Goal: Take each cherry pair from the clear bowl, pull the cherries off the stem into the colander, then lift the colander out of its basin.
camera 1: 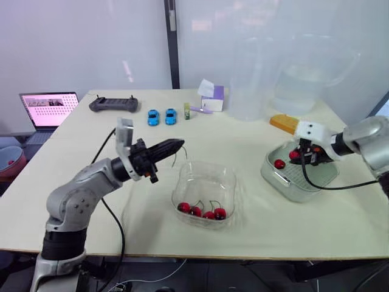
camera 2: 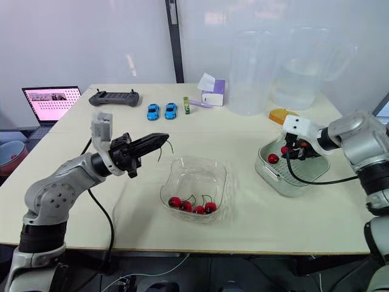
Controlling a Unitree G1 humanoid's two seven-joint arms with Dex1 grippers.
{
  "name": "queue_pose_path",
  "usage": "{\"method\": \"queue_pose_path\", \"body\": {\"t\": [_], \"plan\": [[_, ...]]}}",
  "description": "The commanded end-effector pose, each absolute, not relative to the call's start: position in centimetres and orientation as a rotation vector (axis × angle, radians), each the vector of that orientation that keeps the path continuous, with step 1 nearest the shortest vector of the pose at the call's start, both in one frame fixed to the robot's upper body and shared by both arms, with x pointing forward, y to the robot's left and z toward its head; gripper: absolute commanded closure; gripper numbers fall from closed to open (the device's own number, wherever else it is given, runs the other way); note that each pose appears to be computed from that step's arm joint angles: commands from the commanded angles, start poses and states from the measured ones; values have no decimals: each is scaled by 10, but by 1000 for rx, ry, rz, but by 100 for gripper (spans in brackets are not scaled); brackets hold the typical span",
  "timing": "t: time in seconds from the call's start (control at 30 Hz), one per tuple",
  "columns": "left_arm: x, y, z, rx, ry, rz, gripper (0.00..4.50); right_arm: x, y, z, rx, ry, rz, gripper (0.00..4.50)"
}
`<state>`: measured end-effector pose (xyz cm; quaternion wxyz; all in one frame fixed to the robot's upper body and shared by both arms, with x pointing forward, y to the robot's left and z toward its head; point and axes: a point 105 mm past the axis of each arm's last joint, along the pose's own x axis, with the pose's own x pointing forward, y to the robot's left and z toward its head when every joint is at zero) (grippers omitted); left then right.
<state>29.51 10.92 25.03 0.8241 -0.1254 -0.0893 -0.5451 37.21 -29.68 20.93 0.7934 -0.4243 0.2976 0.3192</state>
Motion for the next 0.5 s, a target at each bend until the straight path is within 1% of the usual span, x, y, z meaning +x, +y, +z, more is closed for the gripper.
{"method": "queue_pose_path", "body": {"t": [0.03,0.07,0.1,0.17,0.2,0.27,0.4,0.47,0.5], "plan": [[287,114,260,-248,-238,-1150,450,375,-304,229,-958,610,645,215],[287,114,260,-246,-237,-1147,450,375,-305,231,-957,610,643,164],[287,114,260,-246,-236,-1145,450,375,-305,236,-950,603,639,129],[287,114,260,-246,-236,-1142,450,374,-305,247,-930,586,639,27],[287,114,260,-246,-236,-1142,450,373,-305,250,-923,582,641,7],[287,115,261,-247,-237,-1143,450,369,-305,256,-912,578,656,7],[287,114,263,-249,-237,-1152,450,359,-293,285,-724,481,729,7],[286,114,264,-248,-230,-1158,450,349,-279,301,-667,407,820,7],[285,115,264,-245,-223,-1158,450,342,-261,316,-616,340,900,7]]}}
